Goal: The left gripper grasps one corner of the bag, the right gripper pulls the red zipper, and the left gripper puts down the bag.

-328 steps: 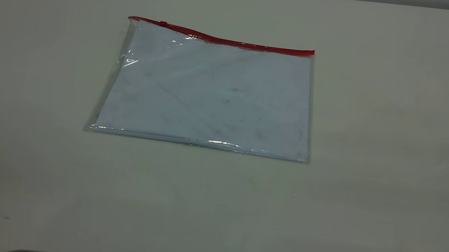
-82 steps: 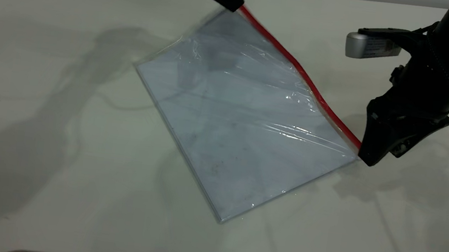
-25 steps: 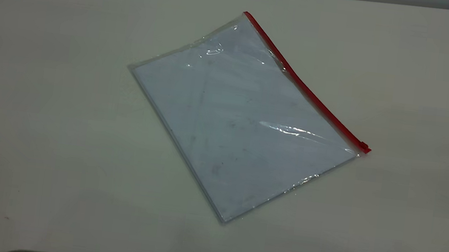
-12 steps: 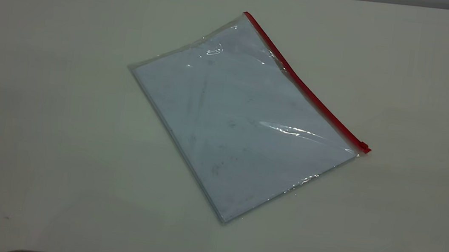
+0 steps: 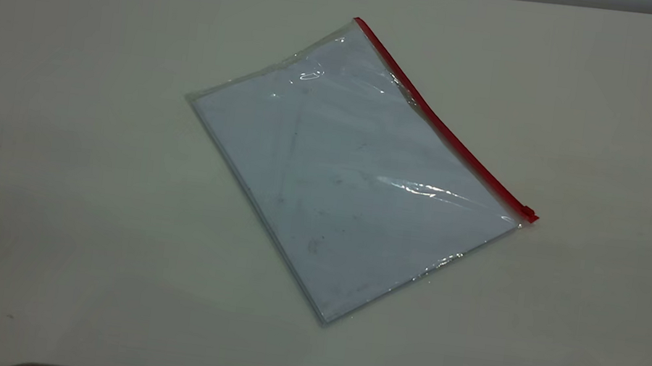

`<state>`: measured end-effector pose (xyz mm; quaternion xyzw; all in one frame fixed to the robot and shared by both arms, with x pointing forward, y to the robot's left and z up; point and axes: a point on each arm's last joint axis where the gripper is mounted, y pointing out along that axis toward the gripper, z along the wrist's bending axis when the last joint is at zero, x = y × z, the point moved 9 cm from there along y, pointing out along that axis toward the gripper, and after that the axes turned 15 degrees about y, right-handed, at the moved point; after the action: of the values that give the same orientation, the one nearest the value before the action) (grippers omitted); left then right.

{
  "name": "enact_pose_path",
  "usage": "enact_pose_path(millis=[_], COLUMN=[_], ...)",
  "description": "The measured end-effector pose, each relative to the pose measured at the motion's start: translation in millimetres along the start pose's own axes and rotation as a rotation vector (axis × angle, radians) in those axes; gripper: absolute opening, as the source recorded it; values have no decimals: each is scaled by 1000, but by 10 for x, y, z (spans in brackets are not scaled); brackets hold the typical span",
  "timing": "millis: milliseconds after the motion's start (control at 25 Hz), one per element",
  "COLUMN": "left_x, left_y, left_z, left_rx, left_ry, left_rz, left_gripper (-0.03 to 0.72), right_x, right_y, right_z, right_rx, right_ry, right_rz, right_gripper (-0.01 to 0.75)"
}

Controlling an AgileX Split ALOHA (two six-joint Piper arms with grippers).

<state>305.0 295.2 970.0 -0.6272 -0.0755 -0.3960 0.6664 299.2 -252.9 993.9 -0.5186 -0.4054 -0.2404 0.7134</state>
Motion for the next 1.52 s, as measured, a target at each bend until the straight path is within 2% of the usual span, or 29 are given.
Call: enact_pose_path(millis=[240, 760, 880, 1080, 1240, 1520], left_x=[27, 38, 32, -8, -48, -50], left_y=[52, 48, 35, -20, -92, -122], left_z=[-215, -225, -191, -73, -20, -46], left_rx=[-111, -116, -80, 59, 139, 143], left_ry=[25, 36, 1, -119, -141, -142], left_rz=[-39, -47, -58, -88, -139, -175], left_gripper=[564, 565, 565, 565, 565, 565], right_x=[2, 2, 2, 2, 2, 2], right_y=[0, 0, 0, 0, 0, 0], right_z=[0, 0, 0, 0, 0, 0], right_rx=[0, 0, 0, 0, 0, 0], right_ry=[0, 1, 1, 1, 1, 2], right_rz=[-1, -1, -1, -1, -1, -1], right_gripper=[578, 578, 578, 578, 578, 578])
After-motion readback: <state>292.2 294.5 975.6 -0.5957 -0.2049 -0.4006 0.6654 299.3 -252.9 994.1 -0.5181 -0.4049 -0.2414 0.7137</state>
